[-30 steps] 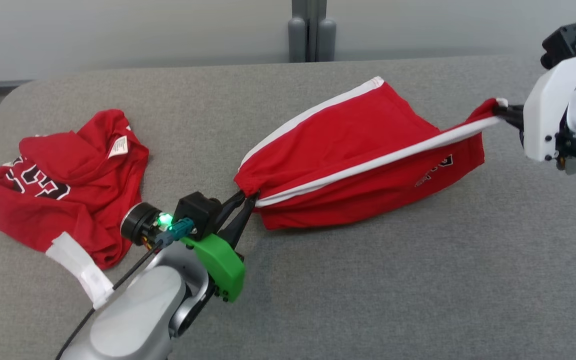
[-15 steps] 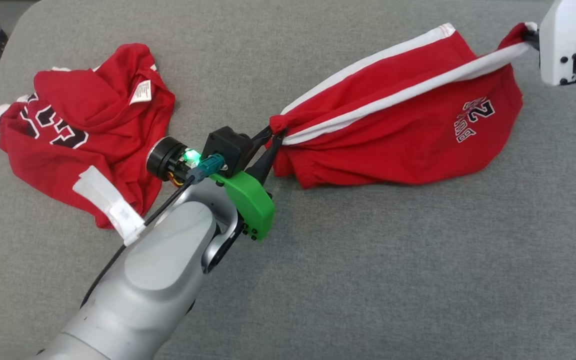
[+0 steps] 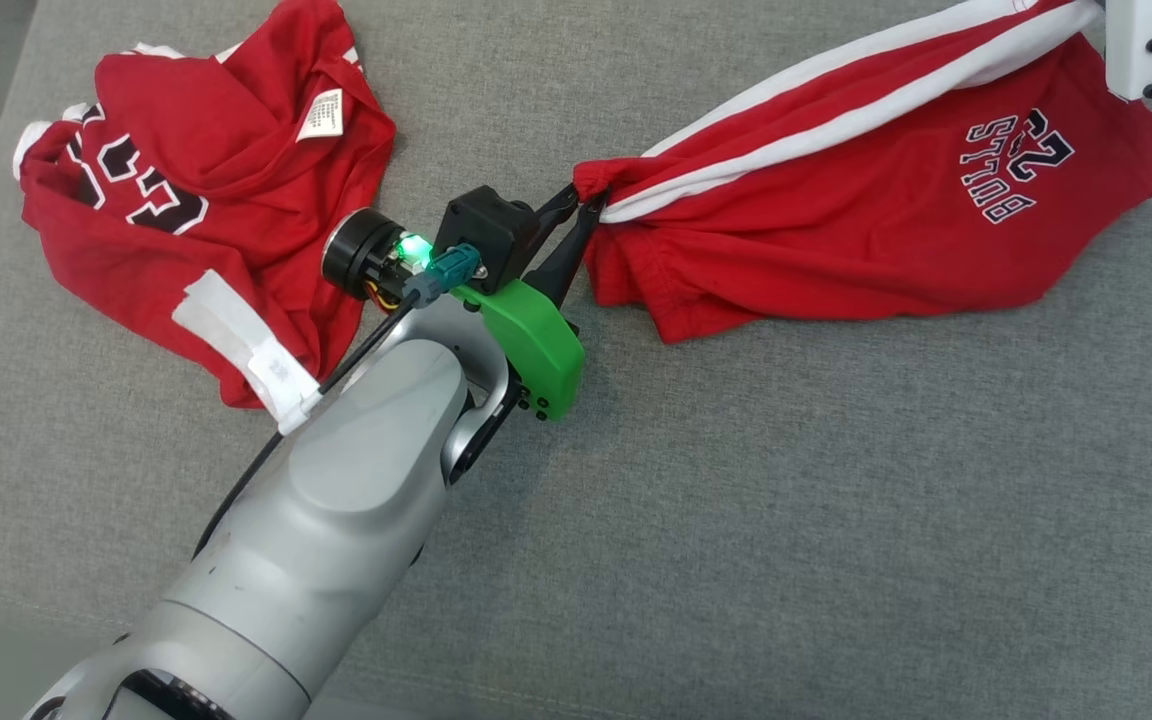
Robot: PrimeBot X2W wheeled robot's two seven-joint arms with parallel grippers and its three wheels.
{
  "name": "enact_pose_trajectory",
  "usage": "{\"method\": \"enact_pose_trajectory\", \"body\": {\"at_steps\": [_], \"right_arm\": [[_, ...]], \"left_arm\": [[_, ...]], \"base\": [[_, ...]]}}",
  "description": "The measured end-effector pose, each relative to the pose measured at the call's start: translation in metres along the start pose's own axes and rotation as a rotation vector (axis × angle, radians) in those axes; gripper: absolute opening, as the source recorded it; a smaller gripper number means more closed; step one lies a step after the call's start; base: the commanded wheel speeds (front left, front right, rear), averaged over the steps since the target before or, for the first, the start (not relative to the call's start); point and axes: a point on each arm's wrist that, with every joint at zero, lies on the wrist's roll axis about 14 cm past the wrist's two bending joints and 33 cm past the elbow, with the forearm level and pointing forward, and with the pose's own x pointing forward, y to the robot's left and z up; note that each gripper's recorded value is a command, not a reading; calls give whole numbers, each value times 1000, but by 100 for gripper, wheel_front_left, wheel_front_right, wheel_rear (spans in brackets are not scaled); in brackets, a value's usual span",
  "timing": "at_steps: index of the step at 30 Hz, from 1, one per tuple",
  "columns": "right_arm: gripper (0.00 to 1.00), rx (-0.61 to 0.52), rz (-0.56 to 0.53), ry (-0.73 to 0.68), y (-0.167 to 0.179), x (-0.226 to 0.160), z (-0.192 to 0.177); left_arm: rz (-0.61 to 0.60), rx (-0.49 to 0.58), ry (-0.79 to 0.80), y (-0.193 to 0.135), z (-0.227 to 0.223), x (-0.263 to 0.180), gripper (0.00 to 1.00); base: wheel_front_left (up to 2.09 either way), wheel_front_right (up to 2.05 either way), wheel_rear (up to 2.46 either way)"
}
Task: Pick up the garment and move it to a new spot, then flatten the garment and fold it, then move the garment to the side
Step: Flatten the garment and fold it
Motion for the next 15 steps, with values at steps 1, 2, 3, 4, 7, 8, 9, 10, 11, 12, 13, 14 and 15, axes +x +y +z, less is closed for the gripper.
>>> {"method": "enact_pose_trajectory", "body": {"at_steps": [1, 2, 3, 4, 7, 8, 9, 10, 11, 12, 13, 14, 15], "right_arm": [[0, -1, 0, 0, 0, 4, -1], [0, 0, 1, -1, 1, 8, -2], [0, 1, 3, 0, 1, 11, -3], [0, -1, 6, 1, 3, 15, -4], [0, -4, 12, 3, 5, 22, -7], [0, -6, 11, -9, 5, 23, -6], [0, -11, 7, -30, 4, 24, -2], [45, -18, -1, -58, 2, 23, 3], [100, -30, -15, -94, -3, 22, 11], [100, -28, -27, -130, -7, 22, 18], [100, -17, -31, -146, -9, 22, 21], [100, -7, -31, -153, -9, 23, 21], [100, -4, -33, -160, -9, 24, 20]], "left_arm": [[5, -4, 5, 2, -3, 1, 0], [8, -6, 10, 4, -5, 2, 0], [8, -8, 13, 4, -7, 3, 2], [9, -9, 13, 5, -7, 4, 31], [17, -8, 15, 8, -9, 6, 100], [22, -8, 17, 10, -10, 6, 100], [25, -7, 19, 11, -11, 6, 100], [29, -6, 17, 12, -10, 6, 100], [34, -6, 16, 13, -10, 7, 100], [43, -11, 13, 15, -9, 7, 100], [50, -10, 12, 17, -9, 7, 100], [55, -9, 11, 19, -8, 7, 100], [59, -12, 9, 20, -8, 7, 100]], "base": [[0, 0, 0], [0, 0, 0], [0, 0, 0], [0, 0, 0], [0, 0, 0], [0, 0, 0], [0, 0, 0], [0, 0, 0], [0, 0, 0], [0, 0, 0], [0, 0, 0], [0, 0, 0], [0, 0, 0]]}}
